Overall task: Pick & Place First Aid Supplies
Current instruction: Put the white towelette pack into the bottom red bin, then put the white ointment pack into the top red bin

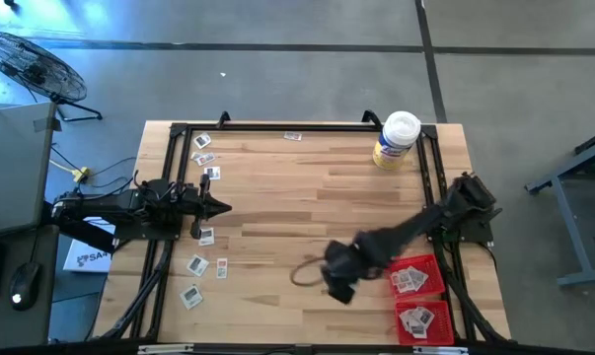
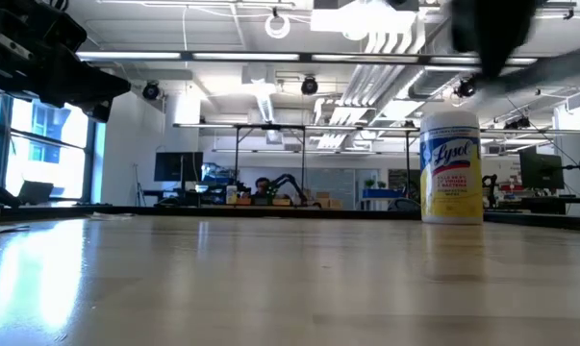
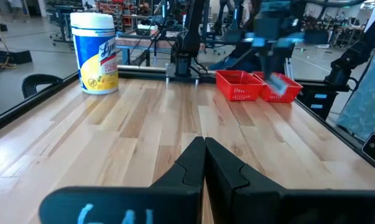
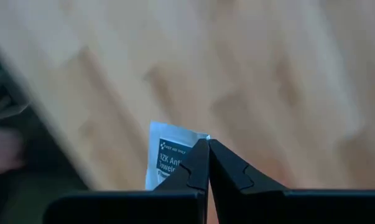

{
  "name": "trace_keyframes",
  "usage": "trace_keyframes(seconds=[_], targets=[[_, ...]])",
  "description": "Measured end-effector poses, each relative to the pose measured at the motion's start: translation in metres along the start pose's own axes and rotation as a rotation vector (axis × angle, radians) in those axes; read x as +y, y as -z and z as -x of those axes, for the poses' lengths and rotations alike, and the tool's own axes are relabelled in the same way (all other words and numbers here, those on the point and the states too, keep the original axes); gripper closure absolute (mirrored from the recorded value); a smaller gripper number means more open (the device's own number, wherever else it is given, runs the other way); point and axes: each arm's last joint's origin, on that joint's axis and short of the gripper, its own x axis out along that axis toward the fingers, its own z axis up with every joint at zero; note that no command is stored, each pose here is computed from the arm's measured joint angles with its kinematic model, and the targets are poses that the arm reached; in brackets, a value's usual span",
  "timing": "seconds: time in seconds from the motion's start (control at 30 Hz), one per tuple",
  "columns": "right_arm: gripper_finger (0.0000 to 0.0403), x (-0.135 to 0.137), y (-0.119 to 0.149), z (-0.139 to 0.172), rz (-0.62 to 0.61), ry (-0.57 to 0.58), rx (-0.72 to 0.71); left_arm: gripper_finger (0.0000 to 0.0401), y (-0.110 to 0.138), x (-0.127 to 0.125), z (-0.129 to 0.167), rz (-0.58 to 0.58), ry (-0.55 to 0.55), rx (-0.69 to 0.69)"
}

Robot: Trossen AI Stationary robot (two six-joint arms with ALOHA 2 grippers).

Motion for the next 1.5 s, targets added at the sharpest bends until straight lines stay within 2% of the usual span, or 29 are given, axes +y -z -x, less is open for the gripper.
trace_keyframes(seconds=[0.27, 0.47, 0.63, 0.8, 0.93, 1.03, 1.23, 1.37, 1.5], targets=[[0.0403, 0.018, 0.081, 0.018, -0.140, -0.078, 0.225, 0.0400, 0.000, 0.000, 0.000, 0.000, 0.000, 0.000], [0.0403, 0.021, 0.141, 0.009, -0.008, -0.024, 0.368, 0.0400, 0.000, 0.000, 0.000, 0.000, 0.000, 0.000], [0.0403, 0.009, 0.163, -0.012, 0.018, 0.068, 0.381, 0.0400, 0.000, 0.000, 0.000, 0.000, 0.000, 0.000], [0.0403, -0.001, 0.163, -0.033, 0.012, 0.096, 0.355, 0.0400, 0.000, 0.000, 0.000, 0.000, 0.000, 0.000], [0.0397, -0.009, 0.159, -0.046, -0.089, 0.096, 0.492, 0.0400, 0.000, 0.000, 0.000, 0.000, 0.000, -0.001], [0.0378, -0.010, 0.156, -0.049, -0.128, 0.085, 0.539, 0.0400, 0.000, 0.000, 0.000, 0.000, 0.000, 0.000], [0.0315, -0.004, 0.140, -0.040, -0.159, 0.052, 0.511, 0.0400, 0.000, 0.000, 0.000, 0.000, 0.000, 0.000], [0.0285, 0.004, 0.120, -0.025, -0.147, 0.002, 0.444, 0.0400, 0.000, 0.000, 0.000, 0.000, 0.000, 0.000], [0.0279, 0.011, 0.090, -0.005, -0.061, -0.058, 0.245, 0.0400, 0.000, 0.000, 0.000, 0.000, 0.000, 0.000]])
